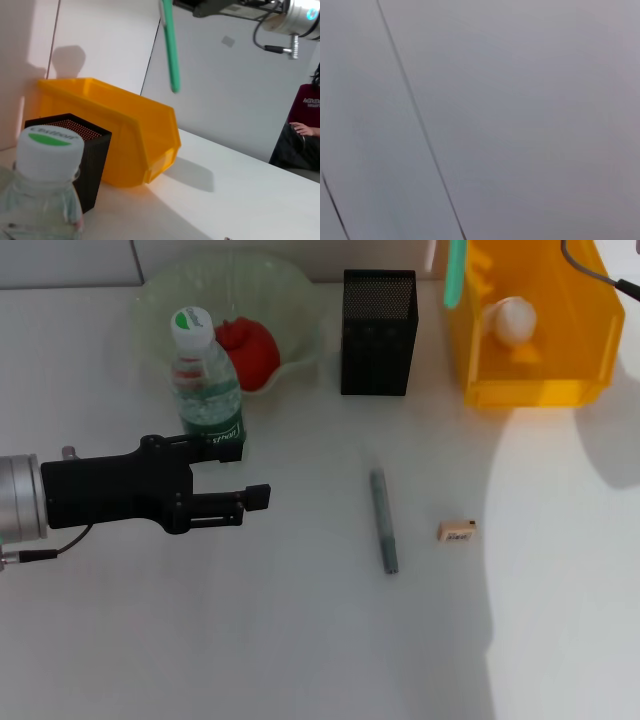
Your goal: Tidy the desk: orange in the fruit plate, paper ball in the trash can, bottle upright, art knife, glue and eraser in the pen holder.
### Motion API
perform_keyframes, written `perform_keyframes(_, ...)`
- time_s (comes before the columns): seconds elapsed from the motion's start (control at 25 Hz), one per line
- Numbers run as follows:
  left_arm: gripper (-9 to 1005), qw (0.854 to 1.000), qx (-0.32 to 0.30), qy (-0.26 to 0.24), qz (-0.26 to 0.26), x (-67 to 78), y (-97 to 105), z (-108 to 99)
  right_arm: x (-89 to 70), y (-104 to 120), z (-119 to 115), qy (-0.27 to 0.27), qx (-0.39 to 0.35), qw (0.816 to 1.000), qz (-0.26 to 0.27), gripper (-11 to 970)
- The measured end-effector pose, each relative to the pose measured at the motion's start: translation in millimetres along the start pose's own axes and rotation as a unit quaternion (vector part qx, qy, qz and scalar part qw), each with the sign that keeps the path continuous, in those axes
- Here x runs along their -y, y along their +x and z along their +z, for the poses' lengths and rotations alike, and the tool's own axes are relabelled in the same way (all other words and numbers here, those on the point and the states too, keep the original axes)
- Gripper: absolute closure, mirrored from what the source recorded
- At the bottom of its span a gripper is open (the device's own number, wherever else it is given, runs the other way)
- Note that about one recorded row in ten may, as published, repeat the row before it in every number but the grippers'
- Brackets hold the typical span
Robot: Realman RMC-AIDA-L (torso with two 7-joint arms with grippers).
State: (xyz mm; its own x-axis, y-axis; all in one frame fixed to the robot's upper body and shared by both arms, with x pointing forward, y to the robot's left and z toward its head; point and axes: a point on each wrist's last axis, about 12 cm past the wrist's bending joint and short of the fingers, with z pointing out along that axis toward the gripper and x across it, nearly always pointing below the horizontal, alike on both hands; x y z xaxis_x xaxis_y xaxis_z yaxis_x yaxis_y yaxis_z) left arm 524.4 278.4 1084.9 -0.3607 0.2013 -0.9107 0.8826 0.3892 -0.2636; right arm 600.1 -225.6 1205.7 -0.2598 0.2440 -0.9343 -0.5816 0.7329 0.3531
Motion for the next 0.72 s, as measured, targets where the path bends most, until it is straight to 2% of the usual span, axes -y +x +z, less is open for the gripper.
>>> perform_keyframes(0.04,217,1.000,0.000,0.001,0.001,-0.3,-1,2,0.0,0,0,0.000,0.000,1.000,0.000,768)
perform_keyframes(0.08,217,1.000,0.000,0.003,0.001,0.1,-1,4,7.9,7,5,-0.005,0.017,0.999,0.028,766)
perform_keyframes(0.16,217,1.000,0.001,0.005,0.001,0.7,-2,6,21.2,26,16,-0.021,0.048,0.995,0.081,763)
perform_keyframes(0.2,217,1.000,0.001,0.005,0.001,0.7,-2,6,33.1,46,25,-0.015,0.069,0.991,0.116,761)
perform_keyframes(0.32,217,1.000,0.006,0.005,0.001,1.3,-2,7,42.0,59,33,0.000,0.104,0.986,0.131,756)
perform_keyframes(0.44,217,1.000,0.008,0.006,0.000,1.8,-3,7,43.6,63,39,0.010,0.112,0.986,0.125,750)
perform_keyframes(0.6,217,1.000,0.014,0.007,-0.002,2.8,-3,9,40.3,67,56,0.024,0.096,0.992,0.078,743)
perform_keyframes(0.72,217,1.000,0.017,0.005,-0.003,2.6,-3,9,39.2,68,63,0.030,0.085,0.994,0.064,738)
